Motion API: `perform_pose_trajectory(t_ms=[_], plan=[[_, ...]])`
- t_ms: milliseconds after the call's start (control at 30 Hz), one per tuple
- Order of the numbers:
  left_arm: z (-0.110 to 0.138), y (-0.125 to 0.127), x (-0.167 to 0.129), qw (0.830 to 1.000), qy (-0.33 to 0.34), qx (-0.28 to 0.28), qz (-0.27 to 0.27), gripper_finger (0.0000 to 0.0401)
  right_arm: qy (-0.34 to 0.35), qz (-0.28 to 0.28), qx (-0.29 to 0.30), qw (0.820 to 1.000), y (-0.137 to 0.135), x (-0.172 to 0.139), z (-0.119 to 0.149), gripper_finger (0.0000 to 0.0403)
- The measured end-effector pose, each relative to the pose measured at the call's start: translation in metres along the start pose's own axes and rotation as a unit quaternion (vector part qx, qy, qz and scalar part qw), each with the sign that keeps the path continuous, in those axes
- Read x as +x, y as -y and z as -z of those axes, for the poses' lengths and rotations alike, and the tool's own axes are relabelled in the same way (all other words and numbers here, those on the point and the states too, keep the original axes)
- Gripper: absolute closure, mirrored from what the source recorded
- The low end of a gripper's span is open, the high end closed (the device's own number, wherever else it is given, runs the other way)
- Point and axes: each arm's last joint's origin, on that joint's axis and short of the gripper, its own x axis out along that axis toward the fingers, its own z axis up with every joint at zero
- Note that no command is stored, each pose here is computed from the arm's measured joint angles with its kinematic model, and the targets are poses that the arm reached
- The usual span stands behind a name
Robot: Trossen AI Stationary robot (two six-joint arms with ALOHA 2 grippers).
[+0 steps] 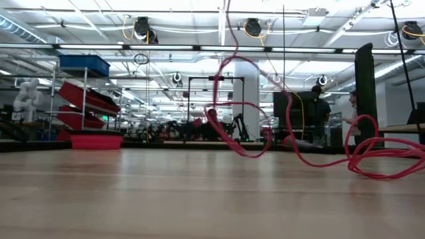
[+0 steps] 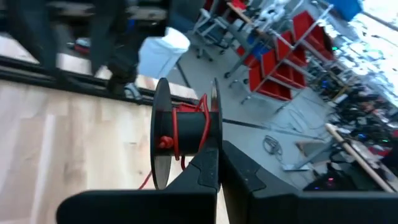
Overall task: Coil cords
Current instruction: Coil the red wire onto the spool
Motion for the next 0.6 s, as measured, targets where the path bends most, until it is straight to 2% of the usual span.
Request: perform_pose_trajectory(t_ms=[100, 233, 333, 400, 467, 500, 600], plan=[[0.008, 0.009, 0.011, 0.999, -0.014, 0.012, 0.030, 0.0267, 0.001, 0.012, -0.004, 1.000, 0.001, 0.000, 0.000, 0.0402], [0.020, 0.018, 0.027, 0.998, -0.036, -0.006, 0.046, 0.0225, 0.002, 0.013, -0.017, 1.000, 0.001, 0.000, 0.000, 0.0402], [0.027, 0.014, 0.038, 0.997, -0.061, -0.020, -0.032, 0.0179, 0.003, 0.012, -0.021, 1.000, 0.001, 0.000, -0.001, 0.0402], [0.034, 0.009, 0.046, 0.990, -0.083, -0.024, -0.111, 0.0150, 0.004, 0.012, -0.021, 1.000, 0.001, 0.000, -0.001, 0.0402], [0.040, 0.004, 0.052, 0.982, -0.099, -0.033, -0.155, 0.0127, 0.004, 0.012, -0.023, 1.000, 0.001, 0.000, -0.001, 0.0402], [0.043, 0.003, 0.055, 0.982, -0.102, -0.039, -0.157, 0.0117, 0.004, 0.013, -0.023, 1.000, 0.001, 0.000, -0.001, 0.0402], [0.048, 0.007, 0.064, 0.987, -0.099, -0.046, -0.117, 0.0102, 0.004, 0.013, -0.029, 0.999, 0.001, 0.000, -0.001, 0.0403]])
